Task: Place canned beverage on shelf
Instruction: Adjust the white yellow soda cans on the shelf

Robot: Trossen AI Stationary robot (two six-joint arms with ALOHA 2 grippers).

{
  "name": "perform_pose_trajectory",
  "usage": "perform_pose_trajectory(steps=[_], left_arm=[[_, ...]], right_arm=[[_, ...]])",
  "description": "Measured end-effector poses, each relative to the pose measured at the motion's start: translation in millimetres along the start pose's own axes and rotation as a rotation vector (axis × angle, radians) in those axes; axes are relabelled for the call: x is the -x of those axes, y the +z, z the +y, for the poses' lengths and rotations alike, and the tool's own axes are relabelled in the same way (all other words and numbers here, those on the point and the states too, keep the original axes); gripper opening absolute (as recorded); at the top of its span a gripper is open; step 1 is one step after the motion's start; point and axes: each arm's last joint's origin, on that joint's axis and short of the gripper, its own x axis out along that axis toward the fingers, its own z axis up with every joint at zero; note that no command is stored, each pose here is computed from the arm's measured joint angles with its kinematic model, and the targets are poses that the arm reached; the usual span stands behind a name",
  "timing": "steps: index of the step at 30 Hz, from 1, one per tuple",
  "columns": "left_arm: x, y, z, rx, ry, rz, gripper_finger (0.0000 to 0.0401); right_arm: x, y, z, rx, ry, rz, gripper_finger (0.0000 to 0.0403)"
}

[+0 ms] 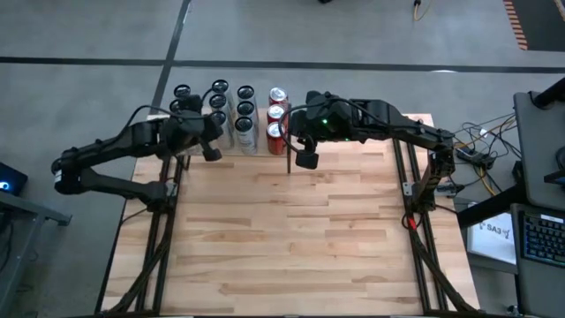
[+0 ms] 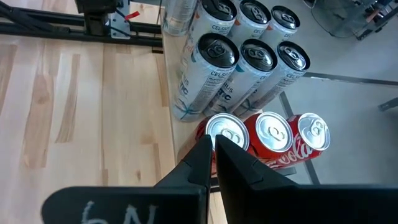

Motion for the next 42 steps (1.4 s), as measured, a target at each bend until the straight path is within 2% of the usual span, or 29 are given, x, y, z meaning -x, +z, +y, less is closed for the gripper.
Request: perform_pose_trajectory(steps=[7,20,35,42], left_arm=[[-2,-1,-2,-0.016,-0.011,0.02,0.0],[0,-1,-2,0.051,-0.048,-0.004,0.0],[19,5,16,0.111,-0.02,-0.071,0.0],[25,-3,14,0.161,-0.09,-0.111,0.0]], right_arm=[[0,0,0,0.0,0.001,0.005,0.0013],[0,-1,0,-0.002,0.001,0.007,0.0013],[-1,-1,0,0.007,0.001,0.006,0.0013],[-8,2,2,0.071,-0.008,-0.034,0.0013]])
